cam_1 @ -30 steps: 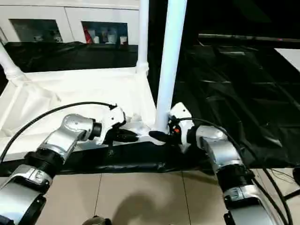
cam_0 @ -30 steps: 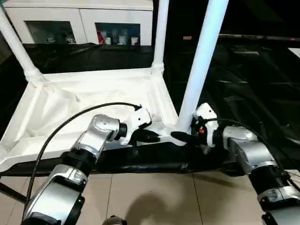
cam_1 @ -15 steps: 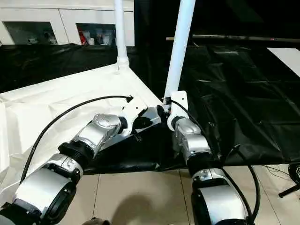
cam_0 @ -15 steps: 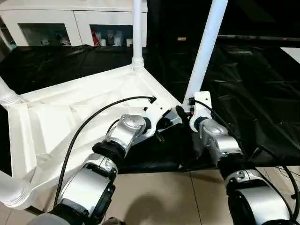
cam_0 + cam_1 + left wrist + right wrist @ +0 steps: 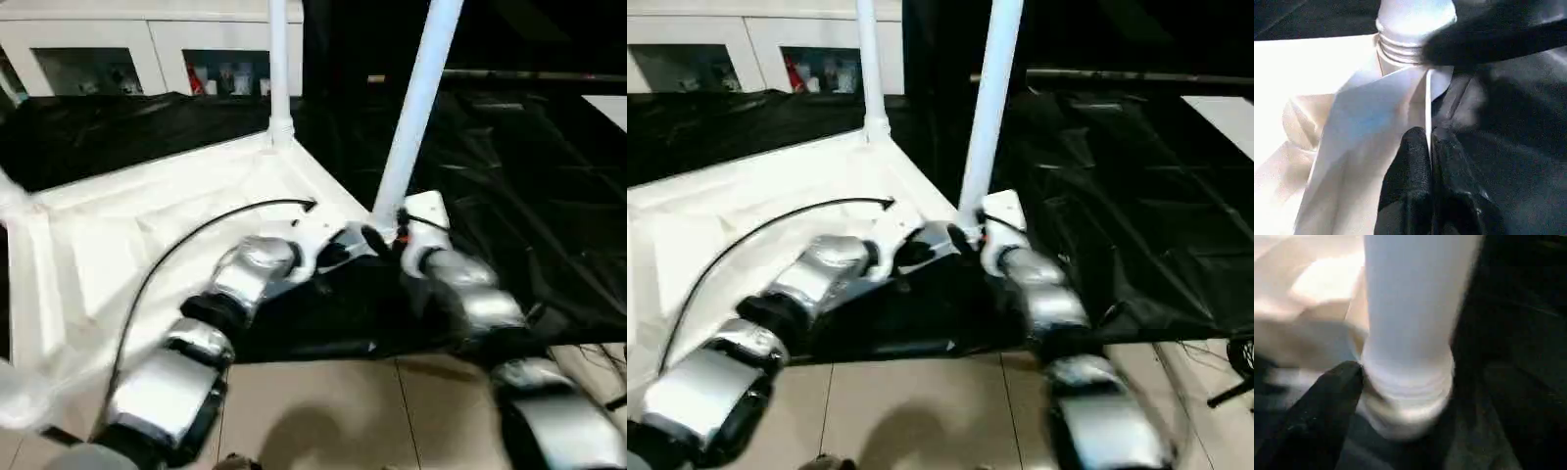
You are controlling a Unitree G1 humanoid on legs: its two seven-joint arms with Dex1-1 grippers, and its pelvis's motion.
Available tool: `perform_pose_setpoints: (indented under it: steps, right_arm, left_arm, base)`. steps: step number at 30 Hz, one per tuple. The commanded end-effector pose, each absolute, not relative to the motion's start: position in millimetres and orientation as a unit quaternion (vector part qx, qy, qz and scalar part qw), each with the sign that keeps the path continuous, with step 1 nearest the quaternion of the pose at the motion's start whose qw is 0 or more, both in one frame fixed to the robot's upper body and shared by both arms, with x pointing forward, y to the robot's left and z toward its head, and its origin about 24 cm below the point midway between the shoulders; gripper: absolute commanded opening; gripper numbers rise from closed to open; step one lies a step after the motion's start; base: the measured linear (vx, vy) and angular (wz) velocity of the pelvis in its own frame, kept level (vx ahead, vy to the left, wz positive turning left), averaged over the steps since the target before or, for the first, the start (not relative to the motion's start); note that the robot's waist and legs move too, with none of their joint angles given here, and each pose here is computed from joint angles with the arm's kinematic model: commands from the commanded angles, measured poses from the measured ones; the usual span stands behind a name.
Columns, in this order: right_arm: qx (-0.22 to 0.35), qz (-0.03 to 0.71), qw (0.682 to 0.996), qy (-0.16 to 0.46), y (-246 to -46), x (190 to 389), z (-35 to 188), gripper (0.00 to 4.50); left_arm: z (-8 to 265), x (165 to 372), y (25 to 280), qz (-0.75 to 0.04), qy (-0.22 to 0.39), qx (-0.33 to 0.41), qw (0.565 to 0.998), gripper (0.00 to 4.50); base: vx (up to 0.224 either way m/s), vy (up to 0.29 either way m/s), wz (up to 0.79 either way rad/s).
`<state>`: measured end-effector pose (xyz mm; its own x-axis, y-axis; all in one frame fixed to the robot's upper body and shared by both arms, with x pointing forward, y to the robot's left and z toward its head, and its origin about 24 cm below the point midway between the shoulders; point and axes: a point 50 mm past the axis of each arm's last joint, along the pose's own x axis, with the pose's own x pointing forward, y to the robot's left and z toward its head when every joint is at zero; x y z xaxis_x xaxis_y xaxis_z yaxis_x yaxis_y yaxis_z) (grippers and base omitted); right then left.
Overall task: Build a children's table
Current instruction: Rotate leg to tighten
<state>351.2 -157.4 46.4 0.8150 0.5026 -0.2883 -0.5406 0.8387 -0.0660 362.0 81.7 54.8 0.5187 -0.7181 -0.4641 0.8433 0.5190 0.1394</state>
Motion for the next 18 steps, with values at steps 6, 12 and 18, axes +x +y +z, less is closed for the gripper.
perform_pose_setpoints:
  steps: [6,12,18]
  right_arm:
    - [-0.083,0.411,0.895,0.155,-172.6,329.1,54.9,4.47]
    - [-0.098,0.447,0.874,0.166,-169.7,324.7,57.2,4.47]
    - [-0.103,0.469,0.859,0.178,-165.1,321.3,54.5,4.31]
  left_arm:
    - [62.7,345.5,88.0,-0.581,0.136,0.158,0.786,0.0]
    - [63.3,335.0,88.0,-0.636,0.144,0.15,0.744,0.0]
    - [62.5,334.2,91.4,-0.634,0.148,0.152,0.743,0.0]
  base:
    - [0.0,0.0,0.0]
    - [0.0,0.0,0.0]
    - [0.0,0.0,0.0]
